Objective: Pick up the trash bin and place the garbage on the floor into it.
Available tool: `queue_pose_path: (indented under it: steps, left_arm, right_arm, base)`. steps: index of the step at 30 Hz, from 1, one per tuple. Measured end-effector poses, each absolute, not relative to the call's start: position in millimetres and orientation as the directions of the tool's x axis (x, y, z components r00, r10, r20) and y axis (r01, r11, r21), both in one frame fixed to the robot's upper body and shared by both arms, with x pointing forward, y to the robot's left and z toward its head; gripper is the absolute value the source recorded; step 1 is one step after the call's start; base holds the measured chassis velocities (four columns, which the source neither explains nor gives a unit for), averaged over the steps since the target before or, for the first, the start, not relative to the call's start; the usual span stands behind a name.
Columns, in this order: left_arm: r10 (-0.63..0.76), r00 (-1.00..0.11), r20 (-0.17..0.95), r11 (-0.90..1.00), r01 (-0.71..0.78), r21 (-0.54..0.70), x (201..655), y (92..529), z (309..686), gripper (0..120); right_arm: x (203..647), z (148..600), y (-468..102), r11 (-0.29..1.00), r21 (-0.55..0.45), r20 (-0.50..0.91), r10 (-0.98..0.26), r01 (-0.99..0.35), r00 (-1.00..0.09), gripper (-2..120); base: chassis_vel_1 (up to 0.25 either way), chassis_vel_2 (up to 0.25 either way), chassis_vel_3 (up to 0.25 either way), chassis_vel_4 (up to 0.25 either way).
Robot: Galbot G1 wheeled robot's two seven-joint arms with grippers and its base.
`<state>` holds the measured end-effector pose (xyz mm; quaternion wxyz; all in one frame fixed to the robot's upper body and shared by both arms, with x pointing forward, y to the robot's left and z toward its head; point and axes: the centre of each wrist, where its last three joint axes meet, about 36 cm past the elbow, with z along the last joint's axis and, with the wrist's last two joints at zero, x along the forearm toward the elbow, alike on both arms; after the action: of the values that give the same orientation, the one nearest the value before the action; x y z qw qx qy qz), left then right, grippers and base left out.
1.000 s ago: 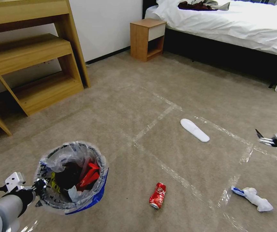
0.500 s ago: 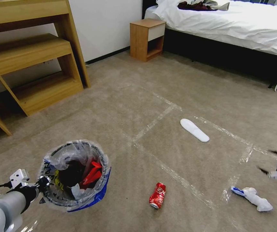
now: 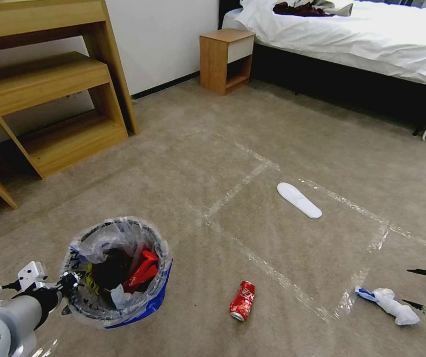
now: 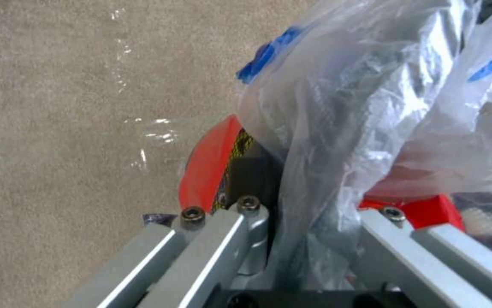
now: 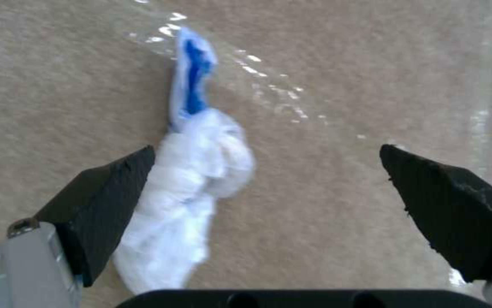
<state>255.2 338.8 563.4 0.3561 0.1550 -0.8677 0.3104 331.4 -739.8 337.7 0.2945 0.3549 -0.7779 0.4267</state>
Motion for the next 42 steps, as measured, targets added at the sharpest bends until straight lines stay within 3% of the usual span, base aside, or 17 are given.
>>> queue_pose_path:
  steps: [16,31,42]
  left_arm:
    - [-0.061,-0.692,0.720,0.762,-0.498,-0.414,251,338,563,0]
    - [-0.054,-0.692,0.720,0.765,-0.493,-0.415,252,335,562,0]
    - [-0.056,-0.694,0.718,0.772,-0.486,-0.410,251,335,565,0]
  right_arm:
    - [339,271,-696,0.429,-0.378,0.743,-0.388,-0.820,-0.545,100]
    - [310,284,-727,0.515,-0.471,0.744,-0.204,-0.716,-0.636,100]
    - [293,276,-730,0.576,-0.456,0.736,-0.185,-0.678,-0.652,100]
  base:
    - [0.000,0.000,0.000,0.000]
    - [0.000,0.000,0.000,0.000]
    - [0.000,0.000,0.000,0.000]
